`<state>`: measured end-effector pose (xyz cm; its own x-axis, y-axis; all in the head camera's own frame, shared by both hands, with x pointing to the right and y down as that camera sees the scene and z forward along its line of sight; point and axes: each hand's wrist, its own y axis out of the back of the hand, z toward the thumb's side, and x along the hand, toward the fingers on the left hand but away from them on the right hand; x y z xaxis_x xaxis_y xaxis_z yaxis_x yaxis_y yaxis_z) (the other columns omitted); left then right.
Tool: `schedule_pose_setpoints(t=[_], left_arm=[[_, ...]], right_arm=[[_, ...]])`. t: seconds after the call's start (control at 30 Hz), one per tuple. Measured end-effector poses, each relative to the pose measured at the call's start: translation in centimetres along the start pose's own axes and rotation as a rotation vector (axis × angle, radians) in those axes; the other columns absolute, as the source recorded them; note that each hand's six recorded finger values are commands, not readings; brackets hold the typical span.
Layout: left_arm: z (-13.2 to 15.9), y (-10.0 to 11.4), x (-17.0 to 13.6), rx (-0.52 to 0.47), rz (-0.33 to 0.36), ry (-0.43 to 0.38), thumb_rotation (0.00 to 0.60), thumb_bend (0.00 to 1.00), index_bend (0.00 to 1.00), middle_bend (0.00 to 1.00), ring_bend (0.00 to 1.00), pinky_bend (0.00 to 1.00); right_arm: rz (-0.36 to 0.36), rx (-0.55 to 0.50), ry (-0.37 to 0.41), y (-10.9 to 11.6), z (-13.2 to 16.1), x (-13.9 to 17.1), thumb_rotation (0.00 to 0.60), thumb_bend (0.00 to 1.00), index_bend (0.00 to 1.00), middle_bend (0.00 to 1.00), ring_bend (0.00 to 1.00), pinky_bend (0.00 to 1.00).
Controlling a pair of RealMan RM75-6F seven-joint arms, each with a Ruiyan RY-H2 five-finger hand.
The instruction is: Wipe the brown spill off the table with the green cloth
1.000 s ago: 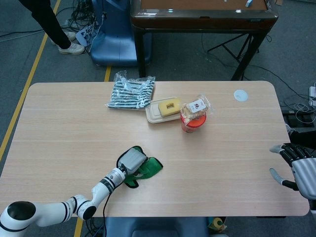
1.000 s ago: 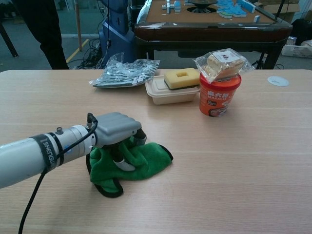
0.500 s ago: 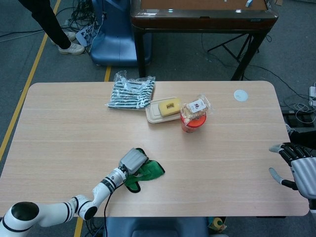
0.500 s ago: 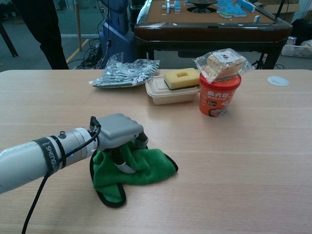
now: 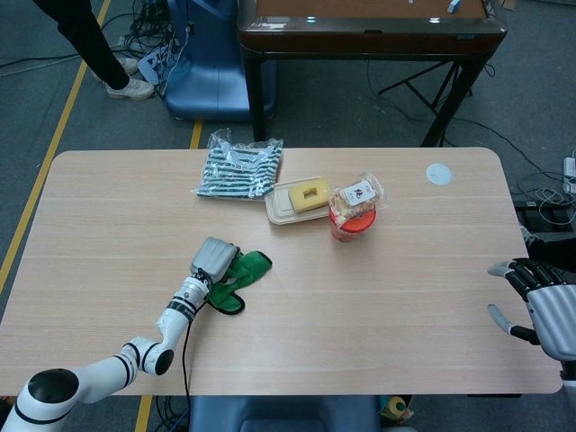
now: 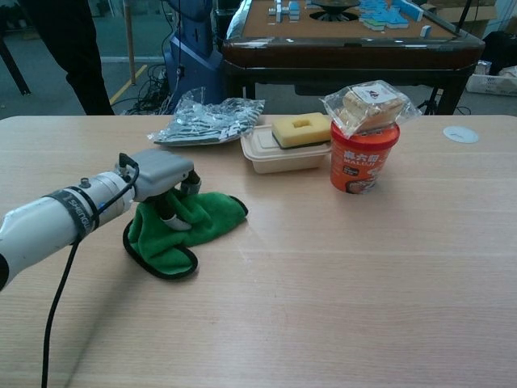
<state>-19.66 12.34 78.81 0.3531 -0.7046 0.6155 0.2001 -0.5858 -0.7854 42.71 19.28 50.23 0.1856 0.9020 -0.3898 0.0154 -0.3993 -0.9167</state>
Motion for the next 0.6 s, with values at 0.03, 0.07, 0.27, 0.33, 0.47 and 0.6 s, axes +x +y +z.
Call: schedule_pose_setpoints(t=[0.03,0.07,0.27,0.33,0.47,0.6], left_arm=[[-0.9,0.1,0.2,0.003,0.002,0.026,0.600,0.17,0.53,0.55,0.56,0.89],[-1.5,0.2,0.4,0.004,0.004,0.046,0.600,0.17,0.53,0.55,0.56,0.89],[-5.1,1.8,0.5,-0.012,0.052,0.134,0.600,0.17,0.53,0.55,0.56,0.89],[-5.8,2.4,0.1,-0.025,0.070,0.142,0.600,0.17,0.54,0.55,0.56,0.89],[-6.9,3.7,-0.9,-0.050,0.099,0.149,0.600,0.17,0.51,0.52,0.55,0.86],[-8.0,4.7,-2.1,-0.061,0.107,0.164,0.600,0.17,0.28,0.28,0.35,0.69]], right_arm=[[-0.001,0.000,0.000,0.0,0.0,0.0,0.600,0.38,0.32,0.32,0.22,0.25],[-0.001,0.001,0.001,0.0,0.1,0.0,0.600,0.38,0.32,0.32,0.22,0.25],[-0.004,0.000,0.009,0.1,0.3,0.1,0.600,0.38,0.32,0.32,0.22,0.25],[-0.005,-0.002,0.011,0.1,0.3,0.0,0.600,0.38,0.32,0.32,0.22,0.25],[-0.004,-0.007,0.021,0.0,0.5,-0.2,0.600,0.38,0.32,0.32,0.22,0.25],[-0.002,-0.012,0.033,-0.2,0.7,-0.4,0.600,0.38,0.32,0.32,0.22,0.25]])
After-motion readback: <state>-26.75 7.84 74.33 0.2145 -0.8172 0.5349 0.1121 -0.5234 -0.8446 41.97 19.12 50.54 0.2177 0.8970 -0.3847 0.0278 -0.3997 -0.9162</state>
